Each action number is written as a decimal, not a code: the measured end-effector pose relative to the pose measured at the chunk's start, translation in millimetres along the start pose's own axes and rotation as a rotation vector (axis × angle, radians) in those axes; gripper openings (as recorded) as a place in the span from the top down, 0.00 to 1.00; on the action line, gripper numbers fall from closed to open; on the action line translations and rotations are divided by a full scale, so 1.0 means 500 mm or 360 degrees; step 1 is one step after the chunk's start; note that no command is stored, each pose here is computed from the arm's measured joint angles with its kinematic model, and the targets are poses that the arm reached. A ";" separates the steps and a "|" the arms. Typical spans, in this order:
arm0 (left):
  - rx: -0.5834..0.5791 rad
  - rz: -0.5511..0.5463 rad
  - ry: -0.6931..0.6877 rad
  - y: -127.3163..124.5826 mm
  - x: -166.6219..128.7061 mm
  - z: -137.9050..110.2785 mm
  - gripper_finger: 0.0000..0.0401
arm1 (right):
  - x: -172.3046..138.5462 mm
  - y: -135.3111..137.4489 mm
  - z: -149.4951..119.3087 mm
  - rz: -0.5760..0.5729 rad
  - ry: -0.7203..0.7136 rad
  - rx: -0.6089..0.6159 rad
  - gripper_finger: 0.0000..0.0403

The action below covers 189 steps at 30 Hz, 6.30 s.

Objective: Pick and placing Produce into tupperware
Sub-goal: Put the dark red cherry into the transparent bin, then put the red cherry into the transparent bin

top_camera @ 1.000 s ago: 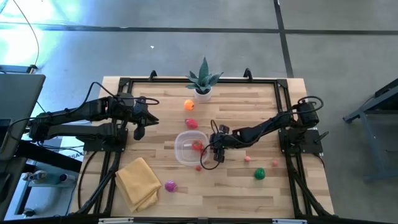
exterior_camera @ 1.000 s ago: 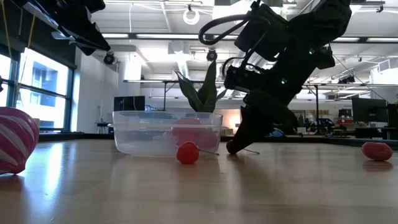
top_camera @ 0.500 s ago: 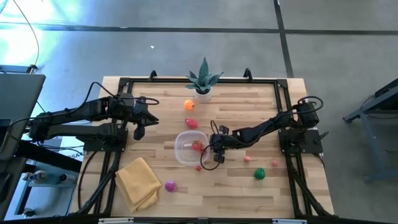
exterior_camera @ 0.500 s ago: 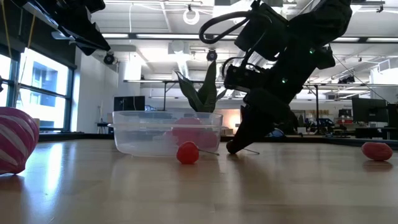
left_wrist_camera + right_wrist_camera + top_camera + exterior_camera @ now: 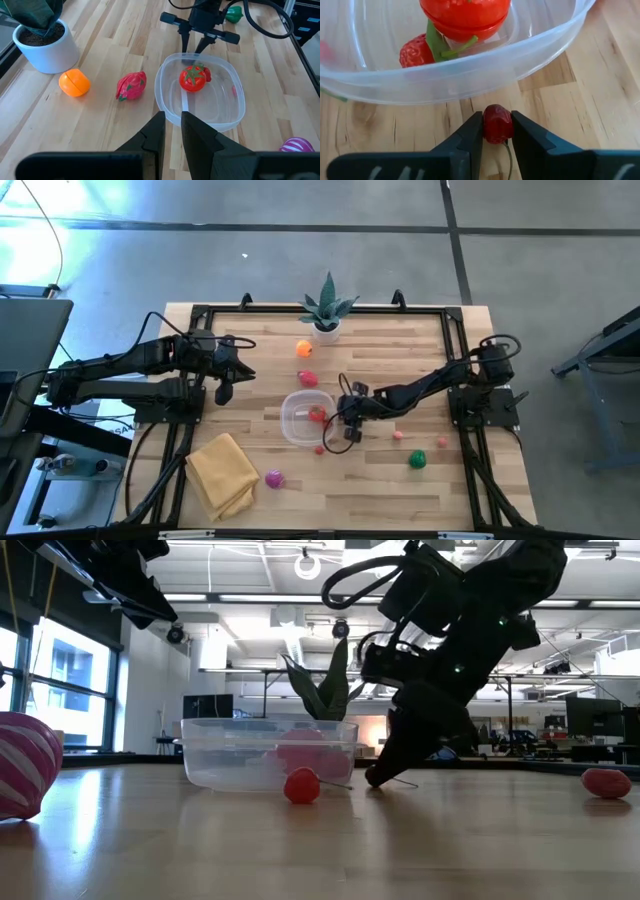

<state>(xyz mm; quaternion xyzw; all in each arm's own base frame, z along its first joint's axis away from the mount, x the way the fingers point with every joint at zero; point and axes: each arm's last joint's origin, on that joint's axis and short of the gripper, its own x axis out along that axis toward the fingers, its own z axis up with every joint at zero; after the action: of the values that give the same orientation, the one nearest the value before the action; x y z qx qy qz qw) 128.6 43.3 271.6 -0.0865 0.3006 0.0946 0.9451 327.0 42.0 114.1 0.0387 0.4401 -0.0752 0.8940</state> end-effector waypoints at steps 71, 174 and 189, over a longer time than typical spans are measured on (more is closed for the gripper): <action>0.0001 0.0000 -0.0001 0.000 0.000 0.000 0.87 | 0.042 0.110 0.169 0.0263 -0.0018 -0.0420 0.63; 0.0000 0.0000 0.0000 0.000 0.000 0.000 0.87 | 0.053 0.230 0.067 0.0194 -0.0092 -0.0316 0.63; 0.0000 0.0000 -0.0001 0.000 0.000 0.000 0.87 | 0.053 0.230 0.068 0.0191 -0.0091 -0.0312 0.72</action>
<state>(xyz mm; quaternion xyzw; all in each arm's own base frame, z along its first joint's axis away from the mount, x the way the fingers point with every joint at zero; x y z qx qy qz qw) 128.6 43.3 271.6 -0.0864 0.3004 0.0946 0.9452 388.6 147.9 114.0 -0.0248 0.4165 0.0208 0.9086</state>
